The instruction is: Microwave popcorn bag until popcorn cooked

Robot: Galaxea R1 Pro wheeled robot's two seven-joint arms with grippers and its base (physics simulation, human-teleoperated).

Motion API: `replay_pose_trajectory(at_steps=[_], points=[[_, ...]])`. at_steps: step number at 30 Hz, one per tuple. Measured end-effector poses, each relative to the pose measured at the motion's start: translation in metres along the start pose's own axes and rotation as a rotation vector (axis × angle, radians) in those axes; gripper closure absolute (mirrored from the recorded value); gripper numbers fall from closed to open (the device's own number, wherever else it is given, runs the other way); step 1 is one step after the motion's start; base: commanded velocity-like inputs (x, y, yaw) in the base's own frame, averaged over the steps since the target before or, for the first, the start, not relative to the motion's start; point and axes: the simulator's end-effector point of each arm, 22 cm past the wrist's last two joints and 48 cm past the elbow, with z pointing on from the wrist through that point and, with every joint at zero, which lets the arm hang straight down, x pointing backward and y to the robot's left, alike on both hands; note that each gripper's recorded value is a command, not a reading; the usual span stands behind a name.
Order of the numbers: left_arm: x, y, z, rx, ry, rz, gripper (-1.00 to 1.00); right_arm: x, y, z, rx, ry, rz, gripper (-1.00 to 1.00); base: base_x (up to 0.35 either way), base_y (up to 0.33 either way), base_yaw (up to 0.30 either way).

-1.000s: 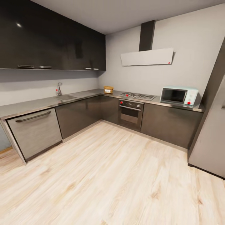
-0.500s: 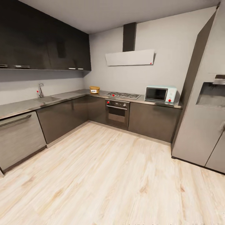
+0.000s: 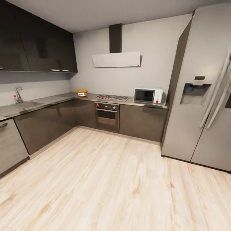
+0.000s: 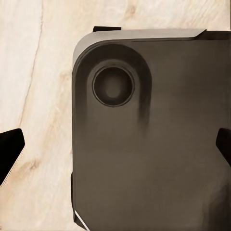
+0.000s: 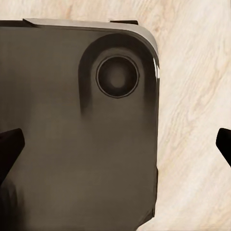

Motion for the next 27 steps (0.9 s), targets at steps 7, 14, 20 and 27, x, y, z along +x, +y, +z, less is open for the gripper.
replay_pose_trajectory(at_steps=[7,14,20,27], points=[[0.0,0.0,0.0,0.0,0.0,-0.001,-1.0,0.0001,0.0,0.0,0.0,0.0,0.0,-1.0,0.0,0.0,-0.286],[0.0,-0.0012,0.0,0.001,0.0,0.0,-1.0,0.0001,0.0,0.0,0.0,0.0,0.0,-1.0,0.0,0.0,-0.286],[-0.0001,0.0,0.0,0.0,-0.001,0.0,-1.0,0.0,0.0002,0.0,-0.001,0.0,-0.005,-1.0,0.0,0.0,-0.135],[-0.0003,-0.0002,0.0,0.001,-0.002,0.002,-1.0,0.0002,0.0005,0.0,-0.002,0.001,-0.017,-1.0,0.0,0.0,-0.004]])
